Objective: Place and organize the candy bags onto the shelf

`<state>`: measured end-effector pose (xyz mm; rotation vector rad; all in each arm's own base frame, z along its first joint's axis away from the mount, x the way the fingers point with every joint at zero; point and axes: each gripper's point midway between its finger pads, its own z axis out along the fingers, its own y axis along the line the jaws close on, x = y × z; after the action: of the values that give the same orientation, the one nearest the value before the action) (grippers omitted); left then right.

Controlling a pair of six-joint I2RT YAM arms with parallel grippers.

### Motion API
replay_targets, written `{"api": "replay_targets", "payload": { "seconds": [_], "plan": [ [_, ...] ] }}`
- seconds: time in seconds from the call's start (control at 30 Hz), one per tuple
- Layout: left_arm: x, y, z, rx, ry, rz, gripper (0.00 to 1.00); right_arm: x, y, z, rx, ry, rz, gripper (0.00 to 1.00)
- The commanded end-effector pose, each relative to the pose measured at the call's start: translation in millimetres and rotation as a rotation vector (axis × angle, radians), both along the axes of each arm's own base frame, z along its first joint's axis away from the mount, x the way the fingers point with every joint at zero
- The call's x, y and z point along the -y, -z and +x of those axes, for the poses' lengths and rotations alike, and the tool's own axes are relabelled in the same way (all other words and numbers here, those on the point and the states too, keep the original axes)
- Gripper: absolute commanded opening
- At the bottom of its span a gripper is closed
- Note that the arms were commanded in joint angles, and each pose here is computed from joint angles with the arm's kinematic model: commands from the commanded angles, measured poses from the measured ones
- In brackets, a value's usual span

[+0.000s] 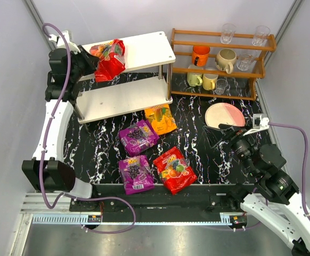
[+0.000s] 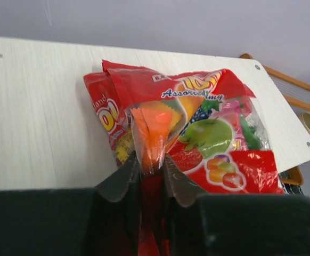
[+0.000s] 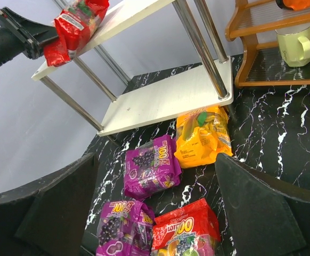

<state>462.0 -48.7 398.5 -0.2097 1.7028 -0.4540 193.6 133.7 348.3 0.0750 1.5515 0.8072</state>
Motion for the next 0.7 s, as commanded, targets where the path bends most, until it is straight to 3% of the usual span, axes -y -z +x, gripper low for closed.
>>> {"api": "replay_targets", "payload": {
  "seconds": [0.0, 0.07, 0.67],
  "plan": [
    [-7.0, -51.0, 0.8, 0.114, 0.016, -0.016, 0.08, 4.6, -8.8, 0.2, 0.002, 0.022, 0.018, 1.00],
    [-8.9, -54.5, 3.5, 0.102, 0.021, -0.011, 0.00, 2.1, -6.4, -1.3, -0.010, 0.007, 0.023, 1.00],
    [-75.9, -67.5, 0.2, 0.119, -0.055, 0.016, 0.00, -2.3, 11.0, -1.7, -0.043, -0.012, 0.002, 1.00]
  ]
}}
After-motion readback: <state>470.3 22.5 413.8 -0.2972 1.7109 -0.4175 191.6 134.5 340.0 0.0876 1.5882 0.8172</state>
